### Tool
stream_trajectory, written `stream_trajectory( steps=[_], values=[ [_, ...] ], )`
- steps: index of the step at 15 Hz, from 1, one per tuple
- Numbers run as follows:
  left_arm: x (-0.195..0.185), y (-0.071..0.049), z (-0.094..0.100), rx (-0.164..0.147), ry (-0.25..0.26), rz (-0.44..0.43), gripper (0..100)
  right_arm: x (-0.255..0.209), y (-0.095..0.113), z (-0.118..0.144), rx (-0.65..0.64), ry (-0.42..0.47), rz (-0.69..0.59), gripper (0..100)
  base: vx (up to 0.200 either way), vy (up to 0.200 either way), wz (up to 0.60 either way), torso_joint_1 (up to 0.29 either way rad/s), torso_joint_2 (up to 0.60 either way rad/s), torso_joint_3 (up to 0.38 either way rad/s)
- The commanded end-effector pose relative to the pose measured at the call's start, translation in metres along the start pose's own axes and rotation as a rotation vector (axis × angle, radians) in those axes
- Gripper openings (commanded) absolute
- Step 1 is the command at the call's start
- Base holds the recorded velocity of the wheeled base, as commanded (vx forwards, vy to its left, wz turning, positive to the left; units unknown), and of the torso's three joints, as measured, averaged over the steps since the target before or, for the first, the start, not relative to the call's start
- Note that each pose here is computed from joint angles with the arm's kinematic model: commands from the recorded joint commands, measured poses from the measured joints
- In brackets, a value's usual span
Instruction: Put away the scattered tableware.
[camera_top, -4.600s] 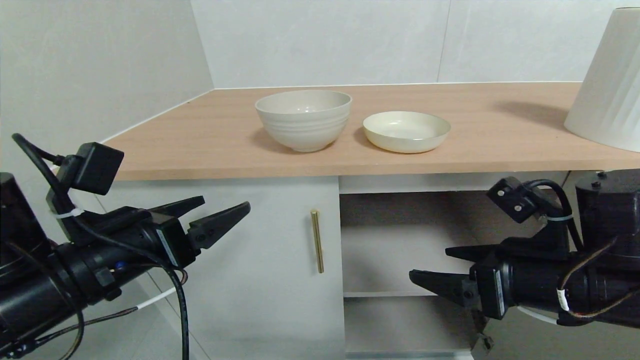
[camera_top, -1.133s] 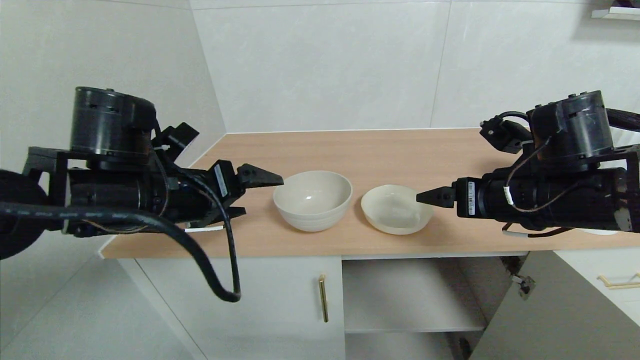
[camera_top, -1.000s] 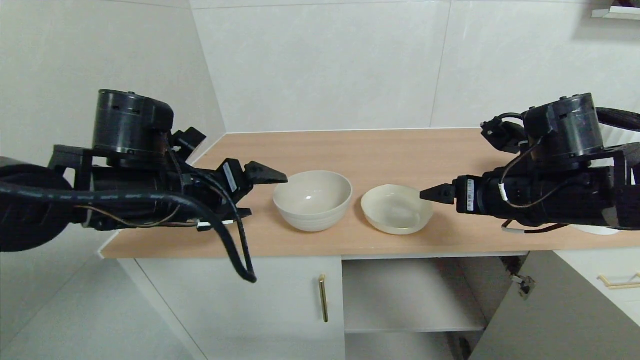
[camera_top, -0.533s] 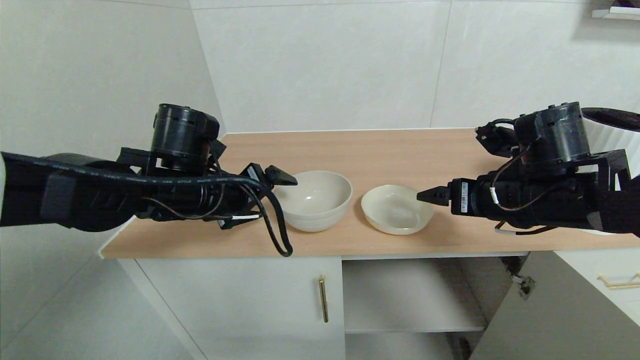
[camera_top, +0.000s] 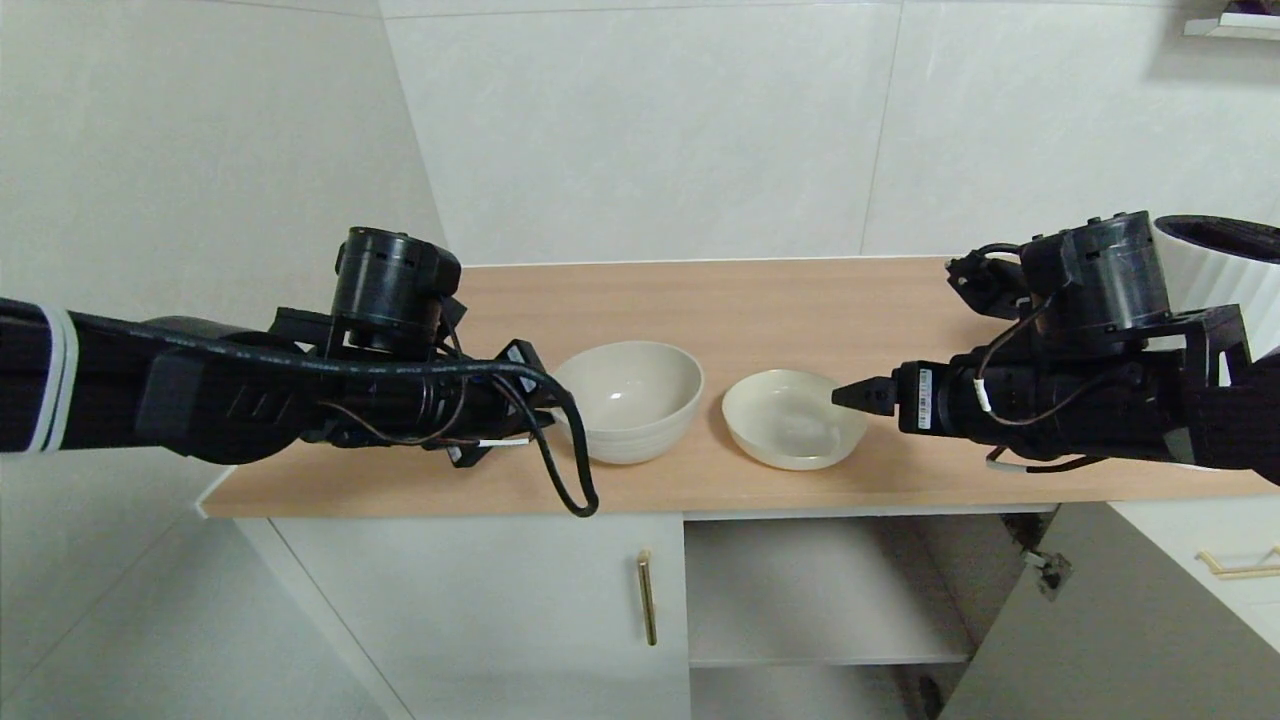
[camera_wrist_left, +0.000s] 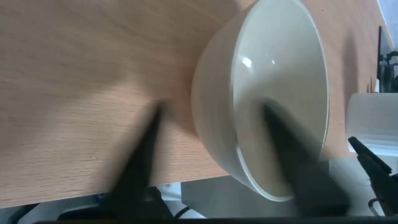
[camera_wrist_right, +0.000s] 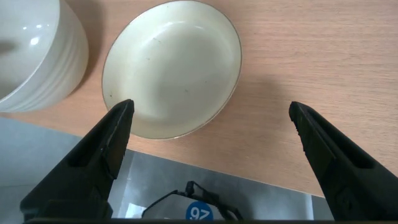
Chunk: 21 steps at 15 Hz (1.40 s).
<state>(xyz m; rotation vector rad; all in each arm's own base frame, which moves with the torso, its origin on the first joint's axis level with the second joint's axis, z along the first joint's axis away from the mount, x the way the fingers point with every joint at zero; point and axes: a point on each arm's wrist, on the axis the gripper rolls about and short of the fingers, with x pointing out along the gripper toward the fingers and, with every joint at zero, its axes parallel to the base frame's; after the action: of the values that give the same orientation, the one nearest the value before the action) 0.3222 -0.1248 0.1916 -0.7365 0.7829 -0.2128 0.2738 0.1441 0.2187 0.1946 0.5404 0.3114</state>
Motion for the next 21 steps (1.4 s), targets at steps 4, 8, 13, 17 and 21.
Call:
stream_trajectory(
  steps=[4,8,13,17,21],
  values=[
    [-0.01,-0.004,0.002,0.005,-0.016,-0.018,0,0.003,0.0,0.003,-0.001,-0.022,-0.053,100,0.0,0.0,0.0,0.0,0.0,0.0],
    [-0.019,-0.007,0.002,0.009,-0.026,-0.033,0,0.015,0.0,0.001,-0.012,-0.031,-0.144,100,0.0,0.0,0.0,0.0,0.0,0.0],
    [-0.021,-0.008,0.002,0.011,-0.027,-0.036,0,0.042,0.005,-0.014,-0.041,0.007,-0.219,100,0.0,0.0,0.0,0.0,0.0,0.0],
    [-0.021,-0.008,0.002,0.01,-0.026,-0.035,0,0.049,0.005,-0.017,-0.042,0.008,-0.233,100,0.0,0.0,0.0,0.0,0.0,0.0],
    [-0.021,-0.008,0.001,0.011,-0.025,-0.036,0,0.051,0.005,-0.018,-0.043,0.013,-0.235,100,0.0,0.0,0.0,0.0,0.0,0.0]
  ],
)
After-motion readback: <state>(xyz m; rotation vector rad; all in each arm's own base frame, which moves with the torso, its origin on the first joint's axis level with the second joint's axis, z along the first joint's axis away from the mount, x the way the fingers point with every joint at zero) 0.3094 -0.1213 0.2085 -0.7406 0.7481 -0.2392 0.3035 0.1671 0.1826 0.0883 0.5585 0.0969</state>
